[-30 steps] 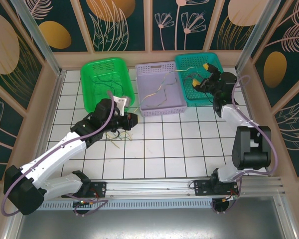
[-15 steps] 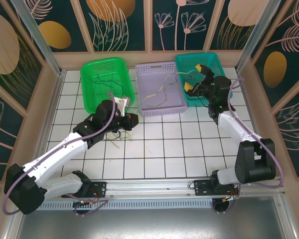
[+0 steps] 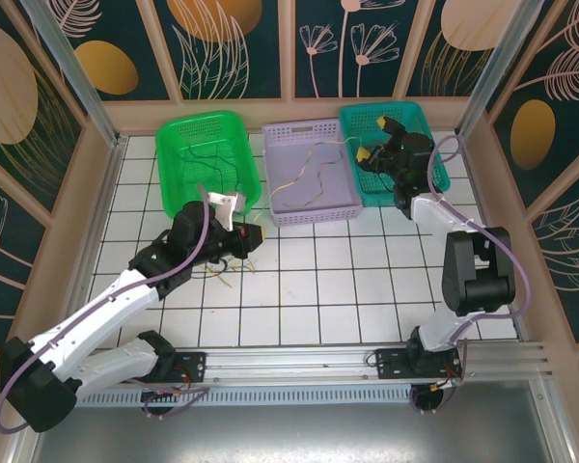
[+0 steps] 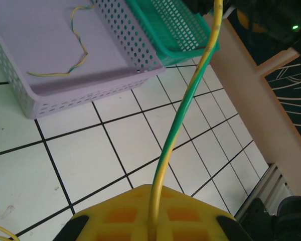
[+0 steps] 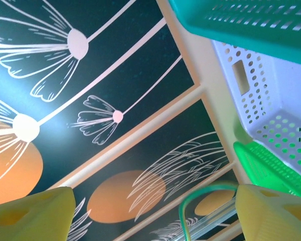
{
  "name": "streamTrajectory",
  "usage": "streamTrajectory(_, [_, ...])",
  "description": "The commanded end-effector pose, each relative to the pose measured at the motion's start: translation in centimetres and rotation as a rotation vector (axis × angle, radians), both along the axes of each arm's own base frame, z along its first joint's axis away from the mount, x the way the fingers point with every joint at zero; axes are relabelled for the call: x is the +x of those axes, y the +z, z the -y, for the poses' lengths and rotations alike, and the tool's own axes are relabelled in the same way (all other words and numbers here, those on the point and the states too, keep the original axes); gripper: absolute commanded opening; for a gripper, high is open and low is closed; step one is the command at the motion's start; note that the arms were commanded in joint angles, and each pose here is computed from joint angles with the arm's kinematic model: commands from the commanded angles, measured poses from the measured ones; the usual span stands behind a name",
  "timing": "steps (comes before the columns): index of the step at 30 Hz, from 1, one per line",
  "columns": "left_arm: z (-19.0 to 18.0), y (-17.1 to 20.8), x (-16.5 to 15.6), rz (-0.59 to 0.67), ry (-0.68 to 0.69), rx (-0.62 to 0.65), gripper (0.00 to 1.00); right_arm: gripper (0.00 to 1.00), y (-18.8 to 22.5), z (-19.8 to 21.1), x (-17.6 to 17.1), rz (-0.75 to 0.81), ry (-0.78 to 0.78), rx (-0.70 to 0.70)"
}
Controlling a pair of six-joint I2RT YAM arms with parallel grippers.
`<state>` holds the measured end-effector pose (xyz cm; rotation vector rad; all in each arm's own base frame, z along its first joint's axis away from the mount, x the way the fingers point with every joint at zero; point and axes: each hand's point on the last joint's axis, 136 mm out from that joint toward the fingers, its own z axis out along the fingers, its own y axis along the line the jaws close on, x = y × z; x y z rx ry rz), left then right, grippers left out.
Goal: Untangle the cables
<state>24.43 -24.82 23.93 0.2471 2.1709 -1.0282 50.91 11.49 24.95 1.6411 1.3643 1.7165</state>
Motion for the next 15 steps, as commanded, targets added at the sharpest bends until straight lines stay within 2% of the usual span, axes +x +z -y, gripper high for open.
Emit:
streamTrajectory(1, [-0.1, 0.4, -0.2, 0.007, 0.000, -0.023, 0.00, 0.82, 4.0, -0.1, 1.6, -0.044, -0.057, 0.444])
streamTrajectory(9, [0.1, -0.1, 0.1, 0.002, 0.002, -0.010, 0.00, 0.80, 4.1, -3.4, 1.0, -0.065, 0.025, 0.456])
streamTrajectory(12, [0.0, -0.1, 0.5, 0.012, 0.012, 0.007, 0.00, 0.79, 4.1, -5.3, -0.5, -0.108, 0.064, 0.424])
streamTrajectory(15, [0.4, -0.1, 0.7, 0.013, 0.001, 0.010, 0.00, 0.73, 3.4, -6.7, -1.4, -0.133, 0.085, 0.414])
